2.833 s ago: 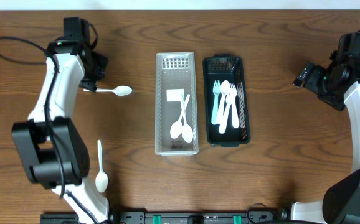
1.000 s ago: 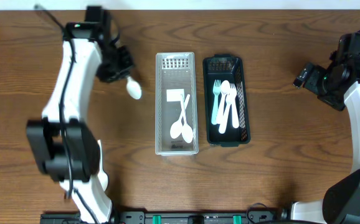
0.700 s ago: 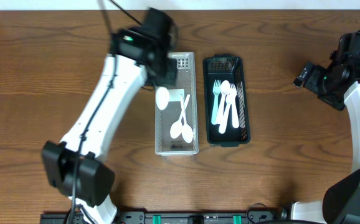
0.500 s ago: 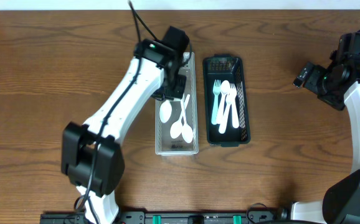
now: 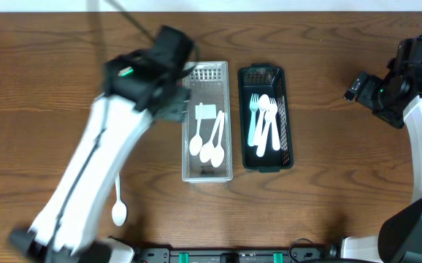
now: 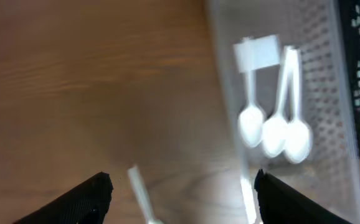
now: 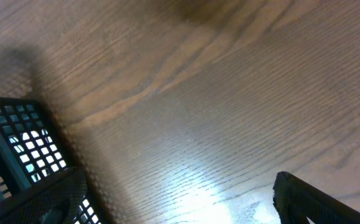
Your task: Pack container
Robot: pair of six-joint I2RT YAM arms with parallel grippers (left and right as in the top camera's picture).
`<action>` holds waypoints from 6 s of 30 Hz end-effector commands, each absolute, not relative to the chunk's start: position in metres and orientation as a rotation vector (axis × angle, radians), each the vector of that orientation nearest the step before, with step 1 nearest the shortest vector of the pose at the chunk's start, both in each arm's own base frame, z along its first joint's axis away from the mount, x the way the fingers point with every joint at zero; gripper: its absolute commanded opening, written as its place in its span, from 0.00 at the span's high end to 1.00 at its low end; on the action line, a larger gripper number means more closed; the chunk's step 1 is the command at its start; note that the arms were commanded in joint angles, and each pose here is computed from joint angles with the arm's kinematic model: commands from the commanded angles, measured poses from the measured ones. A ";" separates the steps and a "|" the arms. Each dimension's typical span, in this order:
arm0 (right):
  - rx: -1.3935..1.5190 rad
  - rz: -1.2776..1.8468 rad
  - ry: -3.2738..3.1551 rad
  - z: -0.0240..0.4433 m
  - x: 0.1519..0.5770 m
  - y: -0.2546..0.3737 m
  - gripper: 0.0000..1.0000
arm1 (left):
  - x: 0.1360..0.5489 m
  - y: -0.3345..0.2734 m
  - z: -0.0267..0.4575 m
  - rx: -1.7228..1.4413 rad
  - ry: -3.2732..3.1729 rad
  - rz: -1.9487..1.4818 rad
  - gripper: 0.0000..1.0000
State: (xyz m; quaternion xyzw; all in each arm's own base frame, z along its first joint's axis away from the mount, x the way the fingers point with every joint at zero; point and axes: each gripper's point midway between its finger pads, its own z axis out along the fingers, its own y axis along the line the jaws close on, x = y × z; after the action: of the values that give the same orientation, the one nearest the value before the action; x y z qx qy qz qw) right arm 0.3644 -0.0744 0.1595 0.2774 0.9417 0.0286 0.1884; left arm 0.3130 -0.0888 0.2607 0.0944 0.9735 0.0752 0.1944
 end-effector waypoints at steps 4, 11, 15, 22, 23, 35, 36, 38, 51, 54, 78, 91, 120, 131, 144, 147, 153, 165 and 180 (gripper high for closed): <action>0.794 0.077 2.637 0.160 0.367 -0.078 0.01 | 0.274 0.006 0.276 -0.138 2.770 0.430 0.24; 0.793 0.077 2.631 0.161 0.368 -0.078 0.01 | 0.248 0.027 0.193 -0.309 2.986 0.352 0.24; 0.793 0.077 2.633 0.161 0.368 -0.078 0.01 | 0.228 0.027 0.132 -0.309 3.098 0.377 0.24; 0.793 0.076 2.632 0.161 0.368 -0.078 0.01 | 0.204 0.015 0.090 -0.352 3.192 0.283 0.28; 0.792 0.076 2.631 0.161 0.368 -0.078 0.01 | 0.204 0.015 0.090 -0.350 3.191 0.283 0.28; 0.789 -0.008 2.614 0.162 0.369 -0.089 0.01 | 0.189 0.013 0.037 -0.491 3.185 0.208 0.36; 0.789 -0.007 2.614 0.162 0.369 -0.089 0.01 | 0.187 0.015 0.035 -0.508 3.185 0.207 0.36; 0.789 -0.008 2.612 0.162 0.369 -0.089 0.01 | 0.189 0.018 0.034 -0.534 3.174 0.203 0.36; 0.787 -0.007 2.606 0.163 0.370 -0.089 0.01 | 0.189 0.016 0.008 -0.615 3.130 0.069 0.34; 0.787 -0.007 2.605 0.163 0.371 -0.089 0.01 | 0.190 0.020 0.007 -0.640 3.114 0.066 0.33; 0.789 -0.026 2.595 0.164 0.372 -0.092 0.01 | 0.186 0.042 -0.014 -0.803 3.027 0.072 0.70; 0.787 -0.025 2.587 0.165 0.374 -0.093 0.01 | 0.211 0.044 0.003 -0.777 2.975 0.045 0.94; 0.791 -0.026 2.606 0.163 0.369 -0.092 0.01 | 0.360 -0.171 0.123 0.214 2.699 -0.266 0.94; 0.797 -0.029 2.630 0.160 0.364 -0.090 0.01 | 0.359 -0.184 0.119 0.258 2.702 -0.260 0.03; 0.318 0.082 2.332 0.266 0.384 -0.050 0.01 | 0.353 -0.066 0.296 0.035 2.333 0.105 0.02; 0.219 0.129 2.165 0.324 0.364 -0.032 0.01 | 0.326 -0.034 0.330 -0.053 2.246 0.159 0.02; 0.151 0.122 1.891 0.411 0.293 -0.016 0.01 | 0.252 0.007 0.382 -0.164 2.082 0.186 0.02; 0.112 0.105 1.668 0.461 0.195 -0.003 0.01 | 0.147 0.035 0.373 -0.155 2.090 0.199 0.02; 0.136 0.114 1.805 0.427 0.186 -0.002 0.01 | 0.134 0.038 0.360 -0.142 2.147 0.220 0.02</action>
State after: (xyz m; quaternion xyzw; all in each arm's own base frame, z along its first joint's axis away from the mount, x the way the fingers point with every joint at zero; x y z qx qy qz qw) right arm 0.1861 -0.0035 0.4295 0.0687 0.7798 0.0513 0.6202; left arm 0.1351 0.0349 0.3585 -0.0563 0.8777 0.0816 0.4688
